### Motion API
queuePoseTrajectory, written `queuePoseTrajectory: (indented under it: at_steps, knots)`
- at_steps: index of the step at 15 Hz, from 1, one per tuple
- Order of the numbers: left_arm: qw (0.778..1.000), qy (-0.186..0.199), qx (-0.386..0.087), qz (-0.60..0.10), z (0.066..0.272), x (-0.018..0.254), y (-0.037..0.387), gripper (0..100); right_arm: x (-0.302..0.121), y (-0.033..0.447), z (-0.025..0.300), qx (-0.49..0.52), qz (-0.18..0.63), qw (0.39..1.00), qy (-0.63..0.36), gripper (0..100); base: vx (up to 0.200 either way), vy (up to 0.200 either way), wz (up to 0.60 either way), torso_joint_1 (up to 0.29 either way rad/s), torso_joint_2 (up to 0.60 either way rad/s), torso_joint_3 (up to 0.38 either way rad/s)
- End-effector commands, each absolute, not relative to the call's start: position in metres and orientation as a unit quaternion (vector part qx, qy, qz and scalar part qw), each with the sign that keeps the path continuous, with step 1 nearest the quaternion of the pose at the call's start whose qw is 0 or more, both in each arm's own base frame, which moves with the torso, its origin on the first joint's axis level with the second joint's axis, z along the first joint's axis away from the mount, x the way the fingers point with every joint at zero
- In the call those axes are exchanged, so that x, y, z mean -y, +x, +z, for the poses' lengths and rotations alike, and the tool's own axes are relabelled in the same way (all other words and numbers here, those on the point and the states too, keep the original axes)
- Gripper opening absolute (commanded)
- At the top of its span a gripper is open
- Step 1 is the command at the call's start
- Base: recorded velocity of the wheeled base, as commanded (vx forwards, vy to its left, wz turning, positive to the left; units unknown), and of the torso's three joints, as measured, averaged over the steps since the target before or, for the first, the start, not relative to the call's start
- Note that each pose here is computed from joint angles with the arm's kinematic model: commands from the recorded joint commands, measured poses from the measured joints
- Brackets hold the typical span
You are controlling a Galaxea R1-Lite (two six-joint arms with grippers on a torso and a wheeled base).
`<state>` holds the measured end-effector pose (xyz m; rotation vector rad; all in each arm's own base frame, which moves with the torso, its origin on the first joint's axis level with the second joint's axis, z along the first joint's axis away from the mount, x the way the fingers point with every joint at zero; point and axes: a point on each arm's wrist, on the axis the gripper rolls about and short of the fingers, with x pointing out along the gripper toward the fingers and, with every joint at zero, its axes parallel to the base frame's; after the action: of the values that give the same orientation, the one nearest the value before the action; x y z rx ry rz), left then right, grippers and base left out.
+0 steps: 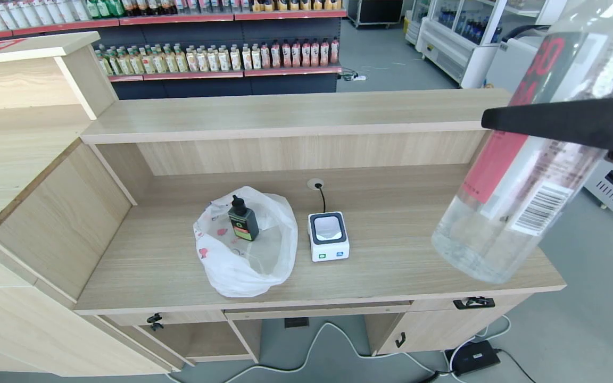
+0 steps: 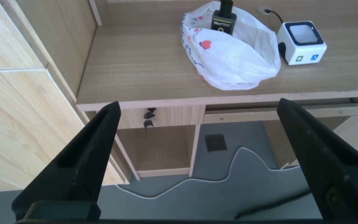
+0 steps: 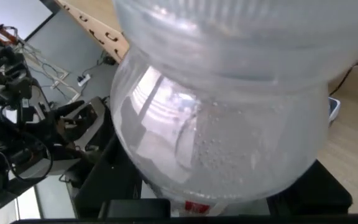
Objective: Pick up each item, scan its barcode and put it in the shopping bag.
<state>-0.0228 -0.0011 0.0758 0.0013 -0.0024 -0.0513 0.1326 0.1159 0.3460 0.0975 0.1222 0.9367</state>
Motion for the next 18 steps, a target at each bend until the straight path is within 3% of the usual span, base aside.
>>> queuePoseTrajectory:
  at_steps: [1,4,9,13,18]
  knots:
    - [1.000,0.000,0.002,-0.026,0.076,0.001,-0.023,100,-0.113,0.152,0.337,-0.050,0.408,0.911,0.044,0,0.000,0.000,0.00,0.000,0.00,0.000]
    - [1.000,0.000,0.002,-0.025,0.076,0.001,-0.023,100,-0.092,0.188,0.317,-0.002,0.309,0.950,0.032,0,0.000,0.000,0.00,0.000,0.00,0.000]
    - [1.000,0.000,0.002,-0.026,0.076,0.001,-0.023,100,-0.037,0.206,0.257,0.057,0.171,0.979,-0.097,0,0.000,0.000,0.00,0.000,0.00,0.000]
    - [1.000,0.001,0.002,-0.026,0.076,0.001,-0.023,100,-0.012,0.207,0.238,0.078,0.105,0.978,-0.162,0,0.000,0.000,0.00,0.000,0.00,0.000]
    - [1.000,0.000,0.002,-0.025,0.076,0.001,-0.023,100,-0.011,0.216,0.233,0.093,0.095,0.964,-0.229,0,0.000,0.000,0.12,0.000,0.00,0.000]
